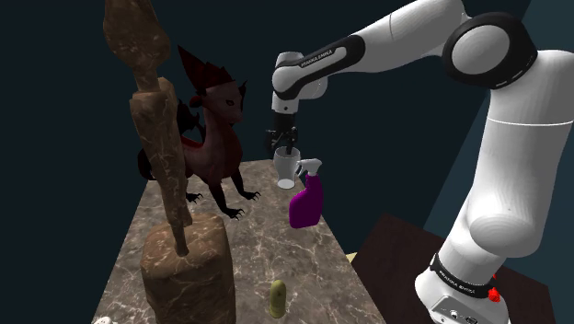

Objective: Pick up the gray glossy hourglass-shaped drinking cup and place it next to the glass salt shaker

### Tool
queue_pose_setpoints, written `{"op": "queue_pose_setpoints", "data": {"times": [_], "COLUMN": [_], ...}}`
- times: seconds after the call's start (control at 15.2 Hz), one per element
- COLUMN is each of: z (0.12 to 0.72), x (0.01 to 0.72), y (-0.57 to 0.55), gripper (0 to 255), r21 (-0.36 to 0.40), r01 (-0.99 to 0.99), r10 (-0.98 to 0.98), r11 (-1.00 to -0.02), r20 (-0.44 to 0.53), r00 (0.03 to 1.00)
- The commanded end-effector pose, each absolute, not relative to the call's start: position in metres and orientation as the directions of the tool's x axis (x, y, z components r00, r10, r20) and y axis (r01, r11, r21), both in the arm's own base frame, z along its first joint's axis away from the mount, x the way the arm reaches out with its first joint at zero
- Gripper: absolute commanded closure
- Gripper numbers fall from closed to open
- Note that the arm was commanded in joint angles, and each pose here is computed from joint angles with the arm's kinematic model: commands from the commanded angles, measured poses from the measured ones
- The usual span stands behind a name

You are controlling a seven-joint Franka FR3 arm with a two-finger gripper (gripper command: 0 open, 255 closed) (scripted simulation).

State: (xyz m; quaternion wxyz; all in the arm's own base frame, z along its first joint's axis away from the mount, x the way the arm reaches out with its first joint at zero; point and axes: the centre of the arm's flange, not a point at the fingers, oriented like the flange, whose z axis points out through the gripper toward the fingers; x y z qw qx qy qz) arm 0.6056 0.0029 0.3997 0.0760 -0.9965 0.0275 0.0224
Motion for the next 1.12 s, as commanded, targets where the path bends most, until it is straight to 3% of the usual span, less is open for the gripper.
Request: {"op": "queue_pose_setpoints", "data": {"times": [0.0, 0.59, 0.66, 1.06], "z": [0.3895, 0.3813, 0.3813, 0.3814], "x": [0.6057, 0.6054, 0.6054, 0.6055], "y": [0.0038, 0.0051, 0.0051, 0.0051], "gripper": [0, 0, 255, 255], "r21": [-0.15, -0.15, -0.15, -0.15], "r01": [-0.058, -0.058, -0.058, -0.058], "r10": [-0.052, -0.052, -0.052, -0.052], "r11": [-0.987, -0.987, -0.987, -0.987], "r20": [-0.048, -0.049, -0.049, -0.049], "r00": [0.997, 0.997, 0.997, 0.997]}}
